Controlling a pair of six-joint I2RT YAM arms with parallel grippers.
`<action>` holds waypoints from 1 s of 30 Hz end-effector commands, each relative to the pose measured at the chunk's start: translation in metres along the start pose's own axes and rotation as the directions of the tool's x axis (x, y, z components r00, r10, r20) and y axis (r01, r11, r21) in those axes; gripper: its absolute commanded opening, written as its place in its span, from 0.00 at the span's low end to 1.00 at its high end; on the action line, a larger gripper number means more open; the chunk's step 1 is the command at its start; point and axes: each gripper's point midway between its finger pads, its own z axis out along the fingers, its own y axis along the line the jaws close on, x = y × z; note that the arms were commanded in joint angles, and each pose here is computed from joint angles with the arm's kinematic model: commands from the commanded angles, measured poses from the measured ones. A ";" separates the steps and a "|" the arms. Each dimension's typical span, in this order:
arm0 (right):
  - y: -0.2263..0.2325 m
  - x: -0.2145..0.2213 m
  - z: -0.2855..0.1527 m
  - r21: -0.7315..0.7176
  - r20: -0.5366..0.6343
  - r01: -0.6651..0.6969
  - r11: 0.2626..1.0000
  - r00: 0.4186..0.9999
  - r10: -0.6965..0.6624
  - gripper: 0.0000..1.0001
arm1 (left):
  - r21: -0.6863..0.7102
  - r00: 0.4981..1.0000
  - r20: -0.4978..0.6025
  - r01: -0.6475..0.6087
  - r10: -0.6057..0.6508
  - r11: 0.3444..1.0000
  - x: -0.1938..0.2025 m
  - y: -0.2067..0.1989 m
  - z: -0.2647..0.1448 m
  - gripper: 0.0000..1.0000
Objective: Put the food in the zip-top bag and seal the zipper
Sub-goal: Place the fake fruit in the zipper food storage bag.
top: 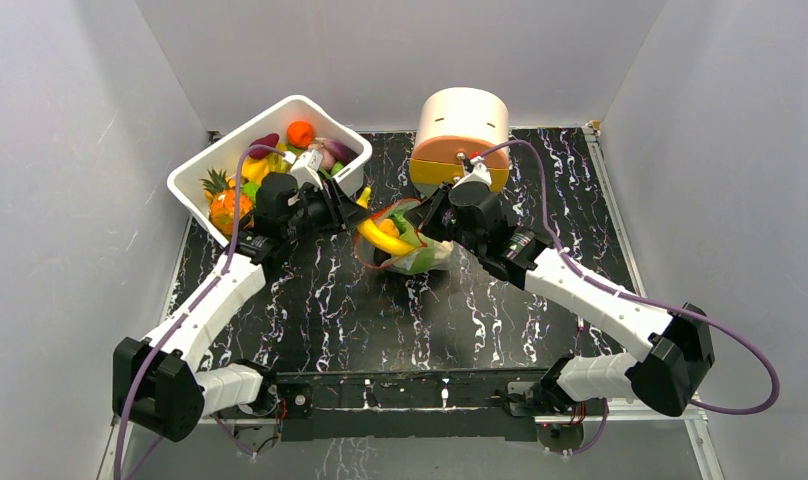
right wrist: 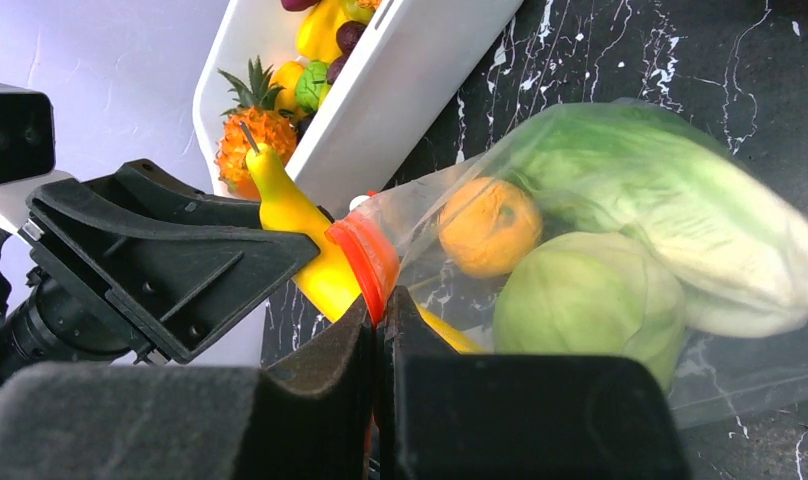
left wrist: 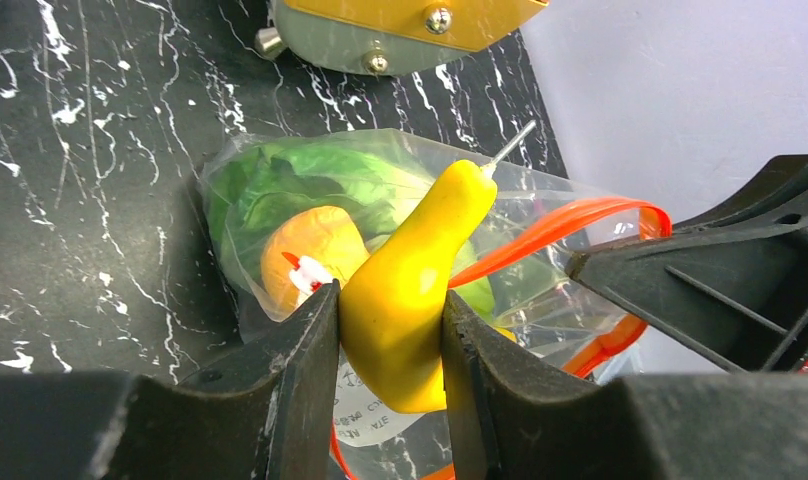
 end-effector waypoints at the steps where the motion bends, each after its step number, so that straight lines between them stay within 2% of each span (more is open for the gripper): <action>1: 0.041 -0.032 -0.018 -0.150 0.092 -0.063 0.987 0.993 0.077 0.00 | -0.014 0.988 0.116 -0.097 0.098 0.995 -0.027 -0.009 -0.010 0.08; 5: 0.039 -0.032 -0.012 -0.154 0.105 -0.111 0.982 0.986 0.128 0.00 | 0.069 0.992 0.118 -0.054 0.046 0.996 -0.028 -0.030 -0.013 0.08; 8: 0.047 -0.037 -0.009 -0.194 0.120 -0.164 0.967 0.975 0.190 0.00 | 0.127 0.994 0.108 -0.035 0.022 0.991 -0.015 -0.042 -0.013 0.08; 13: 0.058 -0.047 -0.016 -0.257 0.125 -0.284 0.924 0.938 0.324 0.00 | 0.234 0.980 0.182 -0.122 0.080 0.965 -0.011 -0.062 -0.019 0.08; 16: 0.064 -0.050 -0.023 -0.287 0.117 -0.311 0.906 0.927 0.355 0.00 | 0.254 0.967 0.194 -0.211 0.164 0.944 -0.005 -0.062 -0.017 0.07; 19: 0.065 -0.045 -0.026 -0.292 0.085 -0.334 0.896 0.924 0.372 0.00 | 0.247 0.960 0.175 -0.256 0.217 0.935 0.002 -0.057 -0.015 0.07; 22: 0.064 -0.045 -0.032 -0.300 0.078 -0.352 0.886 0.917 0.391 0.00 | 0.240 0.936 0.241 -0.312 0.255 0.919 -0.001 -0.058 -0.021 0.07; 26: 0.063 -0.048 -0.035 -0.302 0.093 -0.349 0.887 0.915 0.391 0.00 | 0.120 0.883 0.320 -0.396 0.342 0.911 -0.012 -0.043 -0.029 0.06; 30: 0.056 -0.045 -0.037 -0.285 0.095 -0.349 0.893 0.917 0.389 0.00 | 0.025 0.830 0.344 -0.474 0.438 0.880 -0.022 -0.035 -0.035 0.04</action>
